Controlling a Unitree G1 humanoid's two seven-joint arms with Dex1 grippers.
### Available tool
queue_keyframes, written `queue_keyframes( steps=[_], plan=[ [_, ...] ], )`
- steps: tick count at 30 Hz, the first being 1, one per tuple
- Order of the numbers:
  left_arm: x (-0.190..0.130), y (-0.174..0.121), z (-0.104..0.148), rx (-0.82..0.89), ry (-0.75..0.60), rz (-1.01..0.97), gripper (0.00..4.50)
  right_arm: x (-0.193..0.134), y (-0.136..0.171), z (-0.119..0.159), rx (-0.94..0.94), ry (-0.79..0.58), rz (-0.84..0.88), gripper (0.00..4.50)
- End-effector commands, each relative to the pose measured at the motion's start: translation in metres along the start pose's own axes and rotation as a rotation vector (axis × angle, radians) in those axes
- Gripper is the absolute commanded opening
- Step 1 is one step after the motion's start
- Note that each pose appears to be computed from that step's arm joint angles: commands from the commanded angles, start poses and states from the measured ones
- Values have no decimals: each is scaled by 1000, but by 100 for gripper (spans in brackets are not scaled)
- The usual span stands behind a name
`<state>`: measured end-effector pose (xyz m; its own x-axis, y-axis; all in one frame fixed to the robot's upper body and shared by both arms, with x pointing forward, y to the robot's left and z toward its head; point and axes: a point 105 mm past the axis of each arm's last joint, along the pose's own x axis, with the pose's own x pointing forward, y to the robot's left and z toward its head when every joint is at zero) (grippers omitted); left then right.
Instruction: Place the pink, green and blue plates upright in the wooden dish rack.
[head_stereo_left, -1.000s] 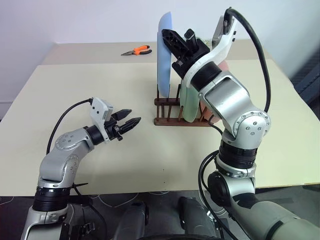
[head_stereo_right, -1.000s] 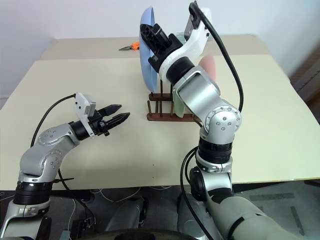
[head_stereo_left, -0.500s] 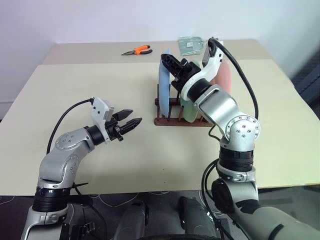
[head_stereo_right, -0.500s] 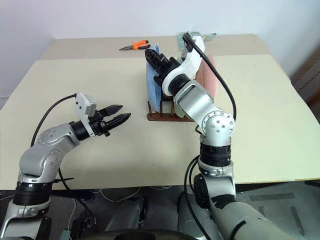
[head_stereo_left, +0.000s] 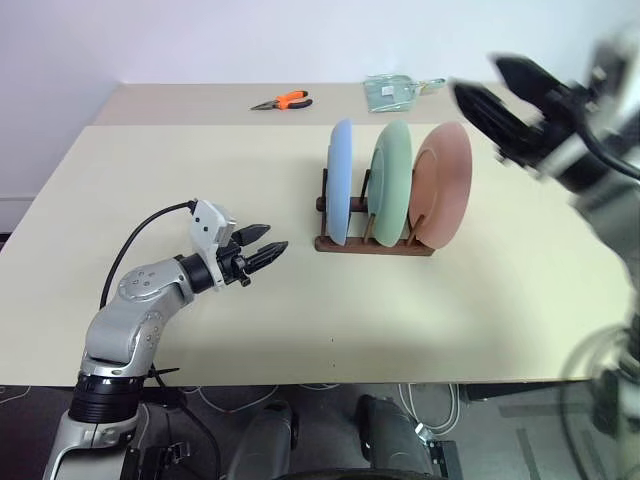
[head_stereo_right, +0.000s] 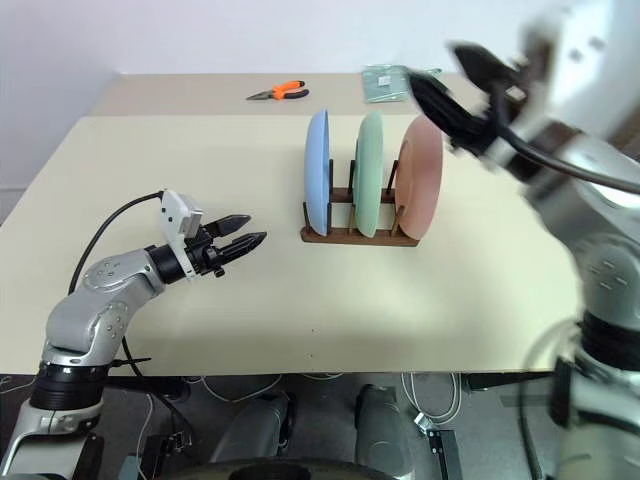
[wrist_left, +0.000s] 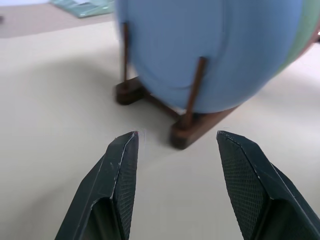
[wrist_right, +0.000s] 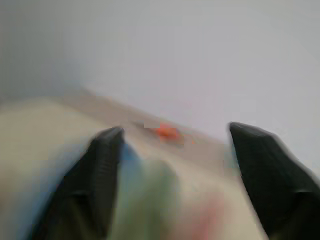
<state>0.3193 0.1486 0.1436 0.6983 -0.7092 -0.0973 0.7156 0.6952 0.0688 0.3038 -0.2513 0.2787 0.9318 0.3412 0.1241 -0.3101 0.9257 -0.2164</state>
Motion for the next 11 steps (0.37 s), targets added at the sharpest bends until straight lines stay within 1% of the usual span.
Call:
queue_keyframes(
  steps=[1, 3, 5, 11],
  plan=[
    [-10, 12, -7, 73, 27, 59, 254, -27, -21, -48, -75, 152, -42, 448],
    [-12, 13, -13, 78, 43, 69, 254, -35, -24, -76, -75, 215, -50, 448],
    [-14, 12, -17, 67, 47, 78, 254, -39, -20, -96, -84, 256, -26, 448],
    [-24, 13, -32, 67, 84, 126, 254, -32, 5, -127, -96, 285, 73, 448]
  ],
)
